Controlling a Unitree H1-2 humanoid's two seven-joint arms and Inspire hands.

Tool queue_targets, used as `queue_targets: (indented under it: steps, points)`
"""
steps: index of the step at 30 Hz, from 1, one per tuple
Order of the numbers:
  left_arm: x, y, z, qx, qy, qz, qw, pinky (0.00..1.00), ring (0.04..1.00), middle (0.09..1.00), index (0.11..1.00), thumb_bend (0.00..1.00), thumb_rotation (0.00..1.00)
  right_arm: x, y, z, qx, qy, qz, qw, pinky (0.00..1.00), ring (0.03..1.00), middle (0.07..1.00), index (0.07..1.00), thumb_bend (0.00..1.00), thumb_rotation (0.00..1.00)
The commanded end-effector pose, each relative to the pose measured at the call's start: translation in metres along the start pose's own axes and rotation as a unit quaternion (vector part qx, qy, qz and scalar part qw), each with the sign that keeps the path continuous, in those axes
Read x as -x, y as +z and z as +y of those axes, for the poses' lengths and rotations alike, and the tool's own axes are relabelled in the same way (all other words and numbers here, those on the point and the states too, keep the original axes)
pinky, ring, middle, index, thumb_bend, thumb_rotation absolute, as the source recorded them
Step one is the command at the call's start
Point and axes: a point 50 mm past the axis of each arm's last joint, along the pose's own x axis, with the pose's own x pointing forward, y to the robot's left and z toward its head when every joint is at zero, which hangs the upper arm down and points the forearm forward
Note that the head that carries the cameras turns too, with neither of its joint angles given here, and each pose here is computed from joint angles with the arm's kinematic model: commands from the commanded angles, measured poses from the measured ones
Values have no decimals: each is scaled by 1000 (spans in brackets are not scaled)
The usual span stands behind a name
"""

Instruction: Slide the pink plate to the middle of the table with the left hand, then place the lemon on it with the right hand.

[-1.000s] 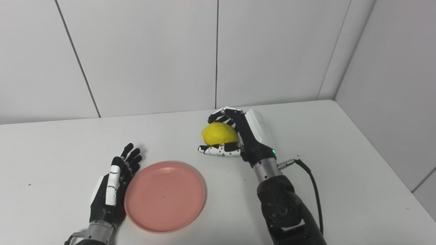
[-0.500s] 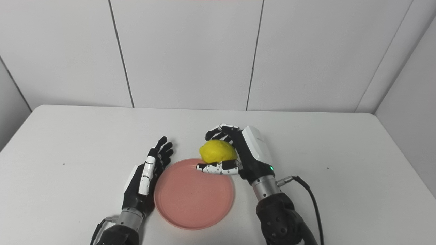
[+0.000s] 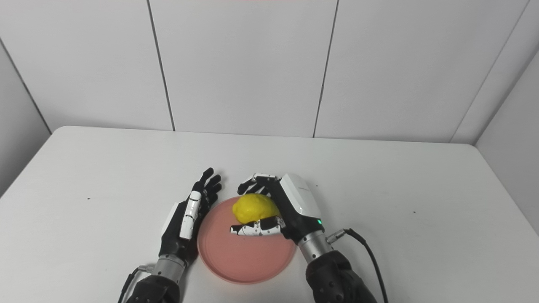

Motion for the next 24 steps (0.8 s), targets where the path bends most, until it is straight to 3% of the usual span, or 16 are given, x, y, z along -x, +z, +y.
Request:
queue_targets:
  steps: [1, 11, 14, 15, 16, 17, 18, 19, 24]
  points:
    - [-7, 14, -9, 8, -7, -31, 999, 1000, 964, 953, 947, 505, 1000, -6, 9, -3, 6, -5, -45, 999, 246, 354, 457, 547, 504, 0]
    - [-8, 15, -10, 15, -6, -32, 999, 983, 959, 954, 956, 499, 1000, -6, -2, 14, 34, 29, -46, 998, 351, 394, 471, 552, 507, 0]
    - [-8, 15, -9, 14, -7, -28, 999, 989, 962, 955, 954, 505, 1000, -6, -5, 15, 49, 29, -45, 997, 435, 421, 488, 535, 511, 0]
    - [-8, 15, -9, 14, -8, -28, 999, 993, 965, 957, 955, 504, 1000, -6, -5, 15, 54, 29, -46, 997, 465, 460, 492, 526, 513, 0]
    - [-8, 15, -9, 14, -9, -28, 999, 998, 970, 960, 957, 503, 1000, -6, -6, 15, 58, 29, -46, 997, 515, 558, 495, 506, 517, 0]
    - [-8, 15, -9, 13, -9, -28, 999, 999, 970, 960, 957, 503, 1000, -5, -6, 14, 61, 30, -47, 997, 520, 568, 495, 504, 518, 0]
    - [-8, 15, -9, 13, -9, -28, 999, 1000, 971, 960, 957, 505, 1000, -5, -7, 14, 64, 31, -47, 996, 564, 622, 601, 500, 508, 77]
    - [-8, 15, -9, 12, -9, -28, 999, 1000, 971, 960, 956, 508, 1000, -4, -7, 14, 66, 32, -47, 996, 582, 643, 638, 499, 505, 104]
    - [-7, 15, -9, 12, -11, -30, 999, 1000, 971, 960, 955, 504, 1000, -1, -9, 14, 75, 32, -52, 995, 617, 682, 685, 497, 502, 134]
